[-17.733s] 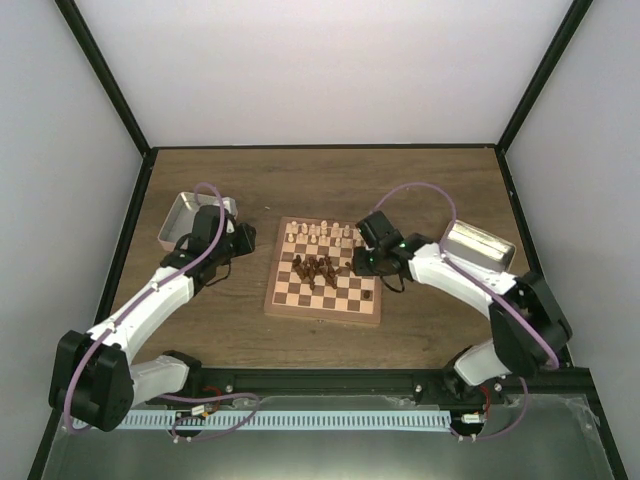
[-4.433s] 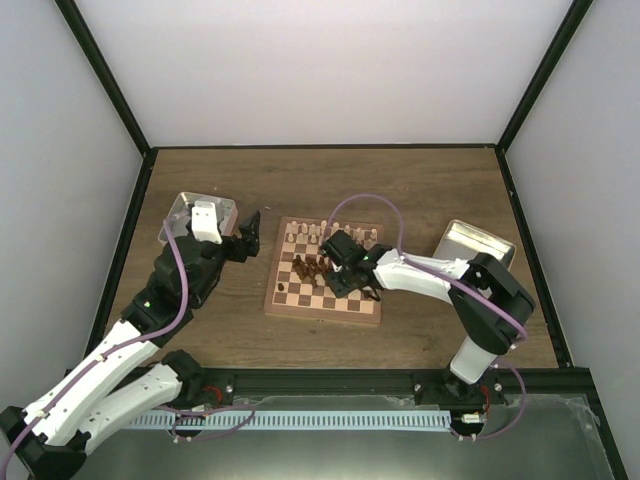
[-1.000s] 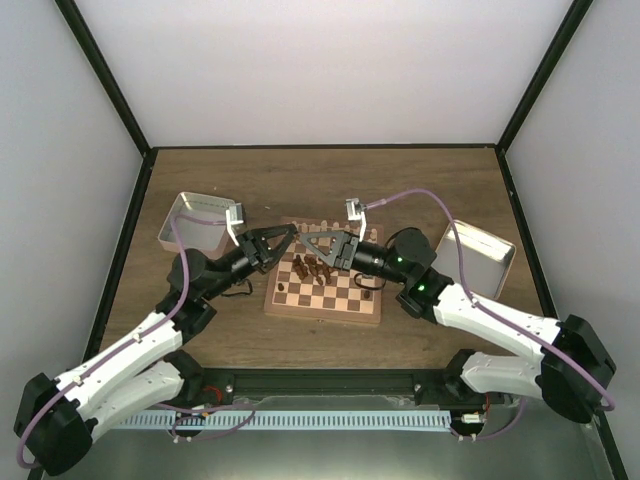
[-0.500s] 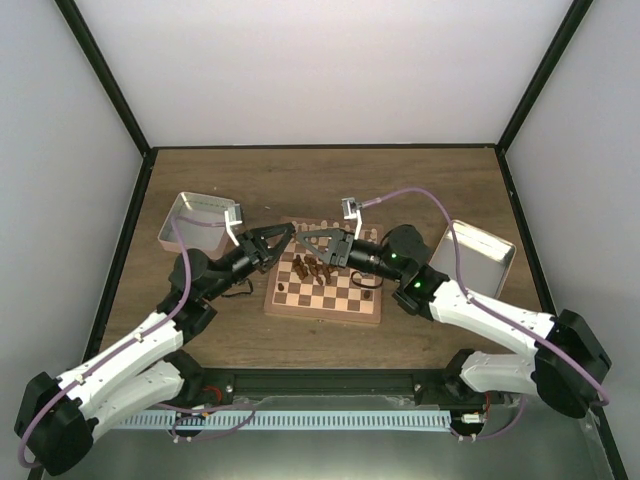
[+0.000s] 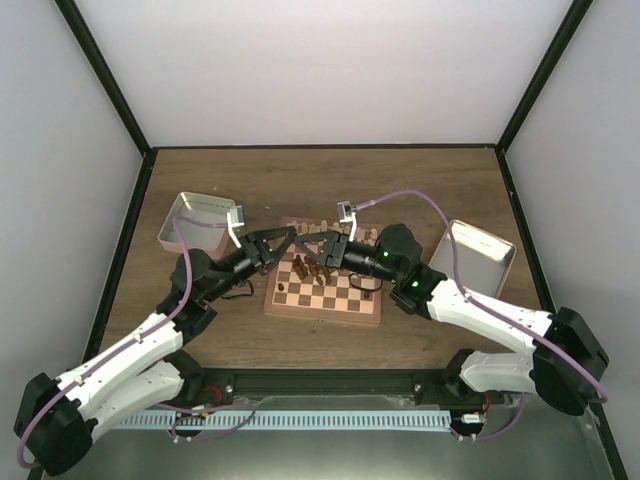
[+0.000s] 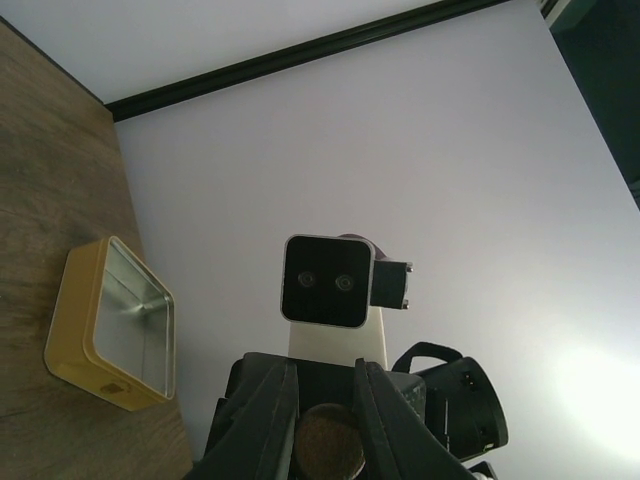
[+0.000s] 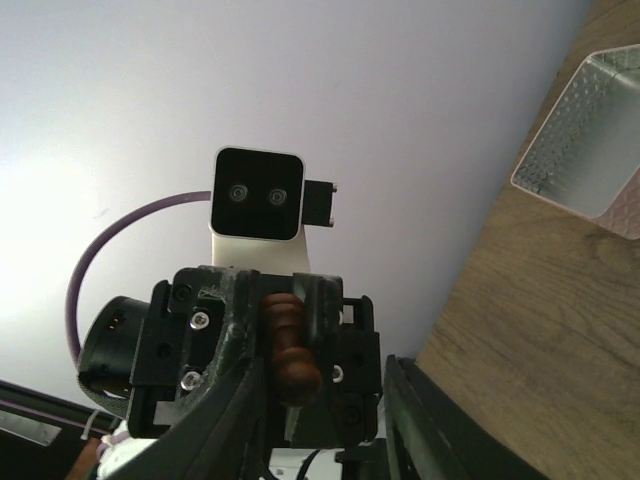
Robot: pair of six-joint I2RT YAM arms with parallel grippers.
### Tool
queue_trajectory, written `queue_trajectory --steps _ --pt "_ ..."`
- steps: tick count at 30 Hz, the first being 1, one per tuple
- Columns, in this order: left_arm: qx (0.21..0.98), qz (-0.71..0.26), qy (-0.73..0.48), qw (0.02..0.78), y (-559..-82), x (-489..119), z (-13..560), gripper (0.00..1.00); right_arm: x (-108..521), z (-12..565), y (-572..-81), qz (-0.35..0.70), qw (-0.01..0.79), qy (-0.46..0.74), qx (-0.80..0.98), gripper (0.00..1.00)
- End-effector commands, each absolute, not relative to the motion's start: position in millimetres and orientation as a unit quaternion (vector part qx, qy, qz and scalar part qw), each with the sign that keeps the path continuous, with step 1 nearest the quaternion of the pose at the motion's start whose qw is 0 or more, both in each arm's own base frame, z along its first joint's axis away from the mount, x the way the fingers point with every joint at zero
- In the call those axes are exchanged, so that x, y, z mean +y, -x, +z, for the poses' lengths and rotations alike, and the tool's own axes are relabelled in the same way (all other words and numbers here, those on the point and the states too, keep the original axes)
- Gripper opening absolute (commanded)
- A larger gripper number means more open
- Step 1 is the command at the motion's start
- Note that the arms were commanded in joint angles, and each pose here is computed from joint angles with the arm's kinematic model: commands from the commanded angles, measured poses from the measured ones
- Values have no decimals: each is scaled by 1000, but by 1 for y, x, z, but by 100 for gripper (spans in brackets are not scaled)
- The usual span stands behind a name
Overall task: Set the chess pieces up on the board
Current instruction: Place the chess piece on the chessboard.
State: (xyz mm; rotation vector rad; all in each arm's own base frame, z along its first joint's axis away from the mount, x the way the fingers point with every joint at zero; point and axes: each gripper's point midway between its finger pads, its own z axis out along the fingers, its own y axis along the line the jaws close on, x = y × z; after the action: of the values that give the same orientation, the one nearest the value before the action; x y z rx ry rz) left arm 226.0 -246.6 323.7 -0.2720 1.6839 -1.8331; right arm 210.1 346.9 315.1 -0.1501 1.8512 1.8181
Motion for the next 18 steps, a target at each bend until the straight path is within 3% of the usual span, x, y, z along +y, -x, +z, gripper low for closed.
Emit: queue_trajectory --steps 1,13,16,18 --pt "637 -697 93 317 -223 -247 328 7 350 349 -208 697 288 75 653 30" --pt "648 -688 95 313 -224 -248 315 9 347 350 -212 693 298 65 653 8" --pt "661 -673 99 316 -226 -247 305 18 346 339 -217 673 305 59 672 6" --pt "675 -654 106 326 -228 -243 295 33 343 327 -219 651 309 57 691 5"
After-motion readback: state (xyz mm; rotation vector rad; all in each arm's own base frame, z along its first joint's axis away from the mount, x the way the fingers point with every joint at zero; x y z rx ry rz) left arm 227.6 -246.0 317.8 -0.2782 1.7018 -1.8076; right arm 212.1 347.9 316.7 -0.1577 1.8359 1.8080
